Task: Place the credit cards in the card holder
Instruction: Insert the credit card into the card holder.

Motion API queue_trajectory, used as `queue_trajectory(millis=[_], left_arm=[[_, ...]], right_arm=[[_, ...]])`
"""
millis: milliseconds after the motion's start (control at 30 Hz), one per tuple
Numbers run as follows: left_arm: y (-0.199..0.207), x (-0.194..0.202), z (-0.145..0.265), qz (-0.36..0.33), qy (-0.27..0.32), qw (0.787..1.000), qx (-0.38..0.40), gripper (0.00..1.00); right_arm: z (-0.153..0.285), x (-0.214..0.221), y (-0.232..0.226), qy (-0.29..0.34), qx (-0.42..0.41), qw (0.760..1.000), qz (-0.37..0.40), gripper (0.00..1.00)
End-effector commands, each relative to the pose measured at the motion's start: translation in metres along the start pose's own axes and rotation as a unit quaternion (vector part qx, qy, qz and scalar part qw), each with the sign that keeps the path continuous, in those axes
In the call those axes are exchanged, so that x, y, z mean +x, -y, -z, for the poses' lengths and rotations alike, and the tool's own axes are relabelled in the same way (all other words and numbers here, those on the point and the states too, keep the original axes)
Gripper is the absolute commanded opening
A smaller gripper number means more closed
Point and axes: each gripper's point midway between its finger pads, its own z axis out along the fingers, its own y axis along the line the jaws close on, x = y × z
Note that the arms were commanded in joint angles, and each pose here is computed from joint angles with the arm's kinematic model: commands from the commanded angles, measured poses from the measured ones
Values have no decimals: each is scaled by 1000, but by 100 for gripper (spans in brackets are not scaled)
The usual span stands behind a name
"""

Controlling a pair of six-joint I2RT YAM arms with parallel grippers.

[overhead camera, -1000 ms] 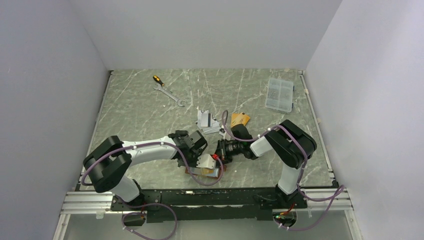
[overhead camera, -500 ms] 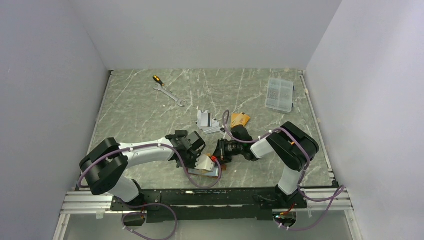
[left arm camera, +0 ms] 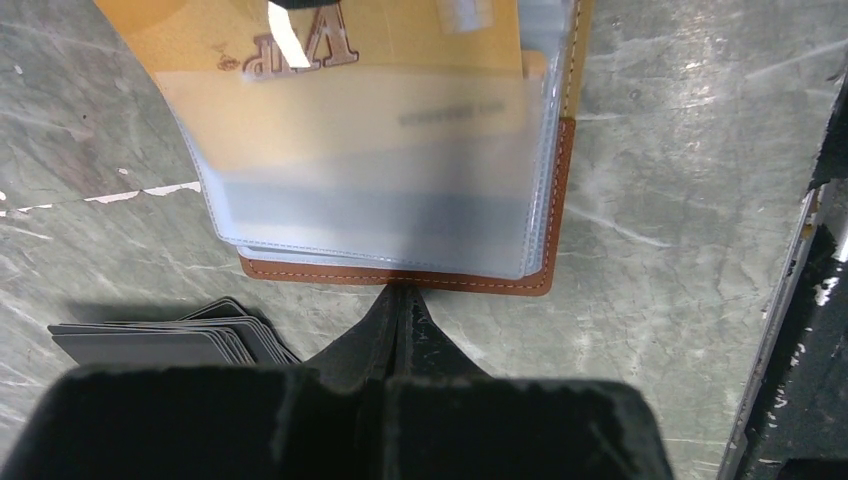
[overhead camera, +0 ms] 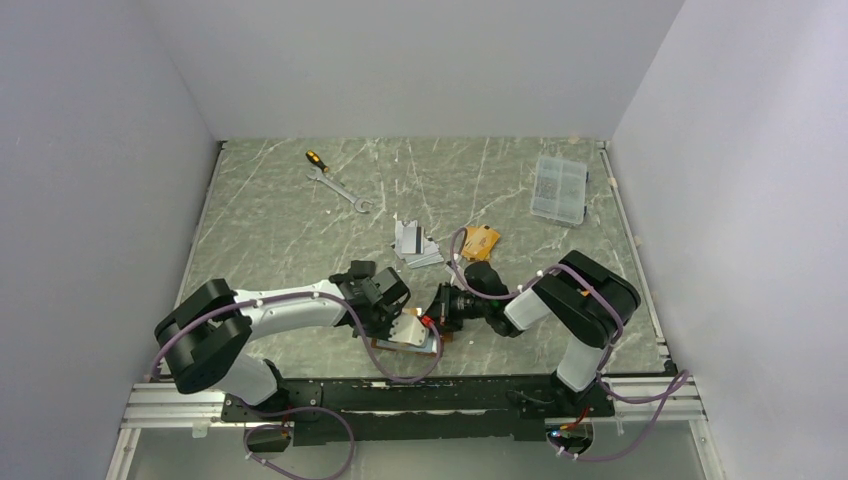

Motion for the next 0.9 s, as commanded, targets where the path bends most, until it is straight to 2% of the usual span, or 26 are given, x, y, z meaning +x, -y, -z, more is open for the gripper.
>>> queue_trajectory(millis=[0, 200, 400, 600, 767, 867], left_arm=[[42, 3, -13, 2, 7, 997, 75, 0], [37, -4, -6, -1, 27, 998, 59, 0], [40, -6, -4, 0, 30, 997, 68, 0], [39, -5, -4, 6, 36, 997, 62, 0], [36, -1, -2, 15, 41, 998, 50, 0], [37, 1, -3, 17, 44, 998, 48, 0]], right_arm=[[-6, -8, 16, 57, 35, 998, -22, 0], [-11, -4, 9, 71, 31, 997, -30, 0], [-20, 1, 10, 67, 62, 995, -30, 1], [-6, 1, 17, 71, 121, 990, -21, 36], [9, 0, 14, 75, 156, 985, -11, 49], [15, 0, 9, 81, 159, 984, -4, 52]])
